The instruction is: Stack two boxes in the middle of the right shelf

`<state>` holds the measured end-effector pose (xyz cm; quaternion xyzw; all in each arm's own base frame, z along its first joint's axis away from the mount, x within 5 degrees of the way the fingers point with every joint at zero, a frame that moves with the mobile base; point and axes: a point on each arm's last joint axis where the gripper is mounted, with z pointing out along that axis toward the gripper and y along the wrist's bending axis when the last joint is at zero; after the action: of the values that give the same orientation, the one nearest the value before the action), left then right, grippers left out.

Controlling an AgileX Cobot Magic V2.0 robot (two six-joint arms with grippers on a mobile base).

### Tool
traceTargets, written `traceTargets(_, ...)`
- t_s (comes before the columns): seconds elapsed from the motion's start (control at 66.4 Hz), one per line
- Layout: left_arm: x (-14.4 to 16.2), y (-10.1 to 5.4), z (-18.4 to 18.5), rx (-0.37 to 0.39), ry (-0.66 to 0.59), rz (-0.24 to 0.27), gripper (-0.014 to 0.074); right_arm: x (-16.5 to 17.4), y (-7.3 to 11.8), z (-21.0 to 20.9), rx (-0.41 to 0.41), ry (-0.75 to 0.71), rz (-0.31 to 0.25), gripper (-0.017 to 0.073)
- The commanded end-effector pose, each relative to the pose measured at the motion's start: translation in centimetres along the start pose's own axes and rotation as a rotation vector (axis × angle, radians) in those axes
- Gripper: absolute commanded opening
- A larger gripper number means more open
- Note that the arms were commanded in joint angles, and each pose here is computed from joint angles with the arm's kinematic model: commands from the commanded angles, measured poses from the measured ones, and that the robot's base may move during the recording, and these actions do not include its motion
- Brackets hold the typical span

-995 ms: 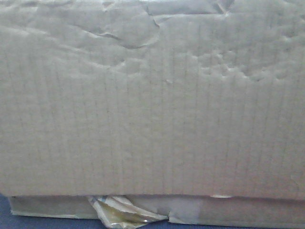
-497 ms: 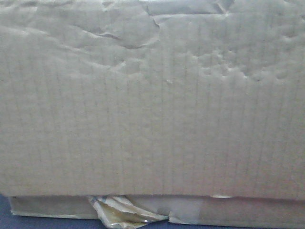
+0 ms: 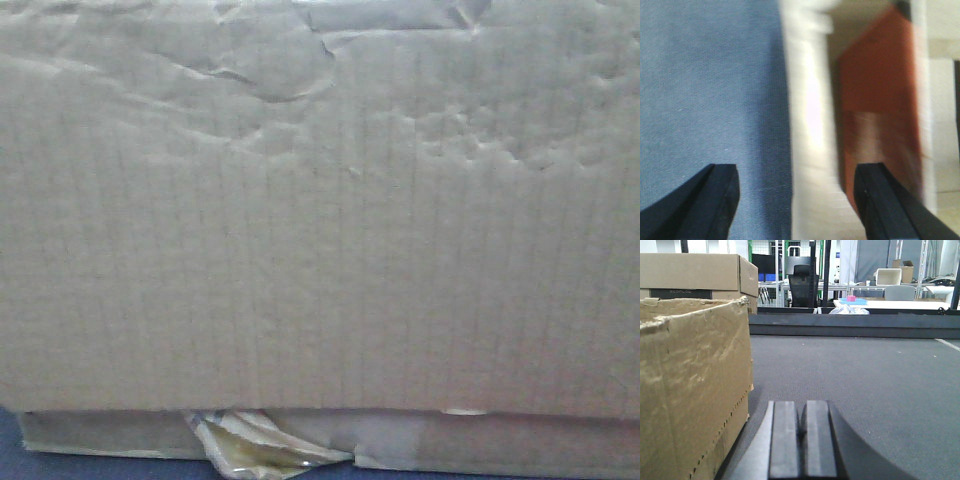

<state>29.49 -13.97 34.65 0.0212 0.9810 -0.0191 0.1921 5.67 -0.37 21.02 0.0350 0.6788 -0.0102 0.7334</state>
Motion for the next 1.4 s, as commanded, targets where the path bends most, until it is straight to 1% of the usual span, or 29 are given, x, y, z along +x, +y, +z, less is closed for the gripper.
traceTargets(0.0,0.1,0.1,-0.5,0.026,-0.004,0.001,0.0391,-0.4,0.0,0.0,0.002,-0.027,-0.007,-0.0162)
traceTargets(0.181,0.2,-0.1,-0.5,0.028,-0.004,0.005,0.0391,-0.7,0.0,-0.1,0.001,-0.055,-0.007,-0.0162)
traceTargets(0.271,0.2,0.0,-0.5,0.026,-0.005,0.005,0.0391,-1.5,0.0,-0.1,-0.001,-0.14,-0.007,-0.0162)
traceTargets(0.301,0.2,0.0,-0.5,0.026,-0.005,0.005,0.0391,-1.5,0.0,-0.1,-0.001,-0.142,-0.007,-0.0162)
traceTargets(0.407,0.1,0.0,-0.5,0.021,-0.007,0.008,0.0391,-4.4,0.2,-0.6,-0.003,-0.142,0.01,-0.0162)
traceTargets(0.467,0.1,0.0,-0.5,0.021,-0.007,0.008,0.0391,-6.5,0.3,-1.2,-0.002,-0.072,0.009,-0.0162)
traceTargets(0.512,0.1,0.0,-0.5,0.021,-0.007,0.008,0.0391,-7.7,0.3,-1.4,-0.001,0.001,0.009,-0.0162)
traceTargets(0.543,0.1,0.0,-0.5,0.021,-0.007,0.008,0.0391,-8.3,0.3,-1.4,0.001,0.076,0.009,-0.0162)
traceTargets(0.573,0.1,0.0,-0.5,0.021,-0.007,0.008,0.0391,-9.1,0.4,-1.5,0.002,0.107,0.009,-0.0162)
traceTargets(0.678,0.1,0.0,-0.5,0.021,-0.007,0.008,0.0391,-10.8,0.5,-0.4,0.01,0.373,0.009,-0.0162)
traceTargets(0.799,0.1,0.0,-0.5,0.021,-0.007,0.008,0.0391,-12.1,0.5,1.3,0.017,0.587,0.009,-0.0162)
traceTargets(0.874,0.1,0.0,-0.5,0.021,-0.007,0.008,0.0391,-12.4,0.5,2.3,0.02,0.675,0.009,-0.0162)
traceTargets(0.934,0.1,0.0,-0.5,0.019,-0.008,0.008,0.0391,-12.4,0.5,3.2,0.022,0.711,0.009,-0.0162)
traceTargets(1.07,0.1,0.0,-0.5,0.019,-0.008,0.008,0.0391,-11.8,0.6,4.2,0.019,0.772,0.022,-0.0162)
traceTargets(1.13,0.1,0.0,-0.5,0.019,-0.008,0.008,0.0391,-11.8,0.6,4.8,0.021,0.768,0.026,-0.0162)
traceTargets(1.145,0.1,0.0,-0.5,0.019,-0.008,0.008,0.0391,-11.8,0.6,4.9,0.023,0.767,0.031,-0.0162)
traceTargets(1.191,0.1,0.0,-0.5,0.019,-0.008,0.008,0.0391,-11.9,0.6,5.4,0.039,0.776,0.07,-0.0162)
traceTargets(1.206,0.1,0.0,-0.5,0.019,-0.008,0.008,0.0391,-11.9,0.6,5.6,0.053,0.784,0.102,-0.0162)
traceTargets(1.236,0.1,0.0,-0.5,0.019,-0.008,0.008,0.0391,-12.0,0.6,6.1,0.075,0.809,0.149,-0.0162)
traceTargets(1.281,0.1,0.0,-0.5,0.019,-0.008,0.008,0.0391,-12.2,0.6,6.9,0.104,0.861,0.199,-0.0158)
traceTargets(1.341,0.1,0.0,-0.5,0.019,-0.008,0.008,0.0391,-12.3,0.6,8.3,0.121,0.945,0.208,-0.0158)
traceTargets(1.386,0.1,0.0,-0.5,0.019,-0.008,0.008,0.0391,-12.8,0.6,9.4,0.129,0.969,0.217,-0.0158)
